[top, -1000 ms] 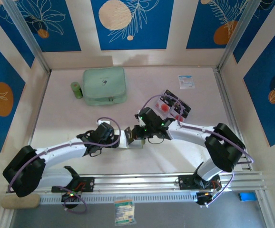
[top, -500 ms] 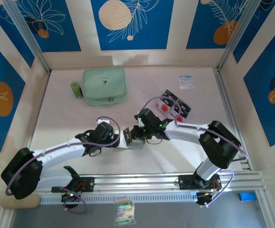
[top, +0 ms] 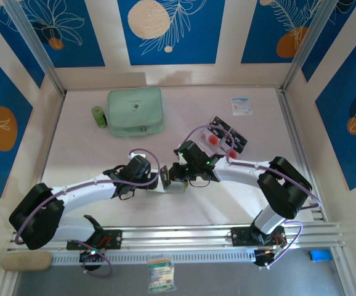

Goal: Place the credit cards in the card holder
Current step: Insert the credit card into the card slot.

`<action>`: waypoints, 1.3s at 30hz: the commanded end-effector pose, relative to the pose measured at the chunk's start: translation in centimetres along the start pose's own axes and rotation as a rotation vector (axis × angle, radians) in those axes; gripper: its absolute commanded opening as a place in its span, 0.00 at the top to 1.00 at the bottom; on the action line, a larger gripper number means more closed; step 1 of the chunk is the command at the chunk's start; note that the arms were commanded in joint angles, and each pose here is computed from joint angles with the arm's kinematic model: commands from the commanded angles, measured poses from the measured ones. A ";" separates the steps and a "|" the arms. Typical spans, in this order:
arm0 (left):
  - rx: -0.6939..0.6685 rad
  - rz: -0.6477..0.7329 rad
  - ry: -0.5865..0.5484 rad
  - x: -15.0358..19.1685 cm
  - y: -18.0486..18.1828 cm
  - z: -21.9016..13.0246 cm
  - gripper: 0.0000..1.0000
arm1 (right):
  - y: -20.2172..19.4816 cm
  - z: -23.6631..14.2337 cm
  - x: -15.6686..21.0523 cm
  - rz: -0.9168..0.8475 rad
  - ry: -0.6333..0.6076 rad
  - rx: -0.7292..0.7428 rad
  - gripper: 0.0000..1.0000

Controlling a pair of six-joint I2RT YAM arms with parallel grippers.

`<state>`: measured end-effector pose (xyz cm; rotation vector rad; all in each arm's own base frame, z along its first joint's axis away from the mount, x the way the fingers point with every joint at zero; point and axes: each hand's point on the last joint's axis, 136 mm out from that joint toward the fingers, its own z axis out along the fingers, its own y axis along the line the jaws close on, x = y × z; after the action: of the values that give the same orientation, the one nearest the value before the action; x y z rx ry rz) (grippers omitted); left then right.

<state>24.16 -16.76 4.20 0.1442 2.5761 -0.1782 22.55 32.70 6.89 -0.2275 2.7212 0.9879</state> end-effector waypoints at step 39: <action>-0.140 -0.051 0.063 2.8 3.5 0.6 0.00 | -0.9 -0.9 -0.3 0.126 -0.358 -0.139 1.00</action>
<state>23.21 -14.69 2.76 0.0619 2.6132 -0.0825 22.33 31.45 6.90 0.0559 2.4037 1.1373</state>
